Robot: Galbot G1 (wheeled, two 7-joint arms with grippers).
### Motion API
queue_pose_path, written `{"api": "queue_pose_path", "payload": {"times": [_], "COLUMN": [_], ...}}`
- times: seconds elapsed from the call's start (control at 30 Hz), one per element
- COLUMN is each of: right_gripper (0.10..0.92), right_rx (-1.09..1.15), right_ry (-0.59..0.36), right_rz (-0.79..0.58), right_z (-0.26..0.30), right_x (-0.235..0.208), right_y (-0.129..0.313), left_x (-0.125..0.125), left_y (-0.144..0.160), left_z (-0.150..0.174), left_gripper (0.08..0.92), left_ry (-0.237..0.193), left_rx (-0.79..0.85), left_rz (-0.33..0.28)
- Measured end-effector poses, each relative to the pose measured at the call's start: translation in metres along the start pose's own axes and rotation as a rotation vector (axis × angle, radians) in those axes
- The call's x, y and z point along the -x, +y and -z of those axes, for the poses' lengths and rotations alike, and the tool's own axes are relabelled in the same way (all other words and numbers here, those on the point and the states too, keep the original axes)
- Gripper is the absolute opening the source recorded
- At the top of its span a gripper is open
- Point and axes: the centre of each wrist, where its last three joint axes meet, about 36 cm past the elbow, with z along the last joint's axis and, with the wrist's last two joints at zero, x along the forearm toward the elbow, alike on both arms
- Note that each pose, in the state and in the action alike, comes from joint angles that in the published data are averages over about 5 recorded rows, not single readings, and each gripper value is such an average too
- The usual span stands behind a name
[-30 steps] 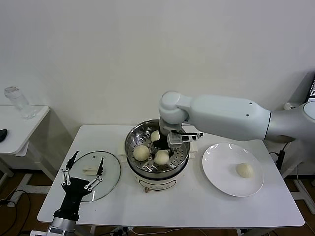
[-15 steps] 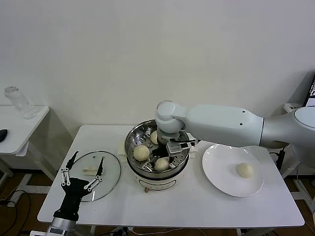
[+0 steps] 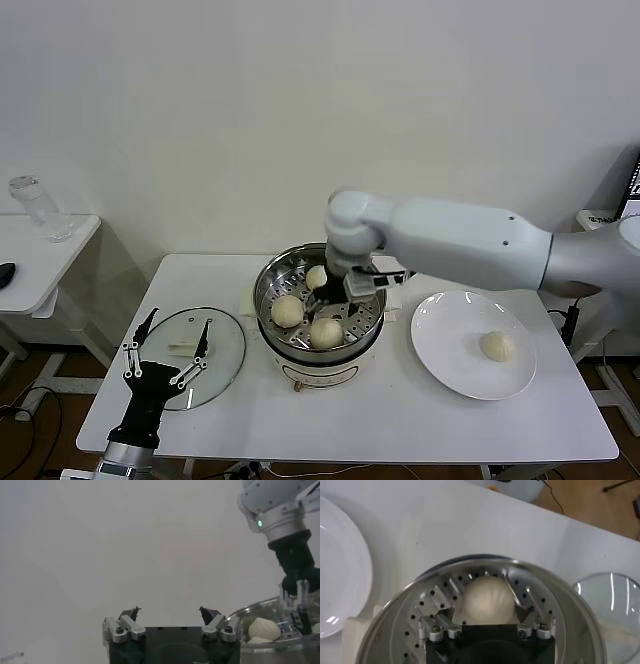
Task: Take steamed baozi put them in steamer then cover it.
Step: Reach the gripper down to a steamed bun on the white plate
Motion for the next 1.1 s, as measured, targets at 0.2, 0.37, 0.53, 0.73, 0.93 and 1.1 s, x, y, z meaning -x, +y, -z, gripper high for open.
{"api": "queue_pose_path", "payload": {"times": [0.2,0.37,0.53,0.73,0.93,1.1], "right_gripper": [0.823,0.823,0.823,0.823,0.823,0.823], "right_rx": [0.325,0.675,0.995,1.268,1.427,1.497], "right_ry": [0.035,0.062,0.083,0.092,0.085,0.065], "right_rz": [-0.104,-0.163,-0.170,-0.142,-0.078,-0.019], "right_z": [-0.027,-0.045,-0.048,-0.033,-0.007,0.012], "right_x": [-0.039,-0.064,-0.069,-0.052,-0.018,0.015], "right_y": [0.055,0.126,0.212,0.304,0.363,0.388], "left_x": [0.001,0.001,0.001,0.001,0.000,-0.001], "left_y": [-0.001,-0.001,-0.001,0.000,0.000,0.000], "left_z": [0.000,0.000,0.000,0.001,0.001,0.001], "left_gripper": [0.823,0.823,0.823,0.823,0.823,0.823], "left_ry": [0.002,0.002,0.002,0.002,0.005,0.009], "left_rx": [-0.001,0.001,0.000,0.003,0.003,0.004], "left_rz": [-0.002,-0.004,-0.005,-0.003,-0.002,-0.002]}}
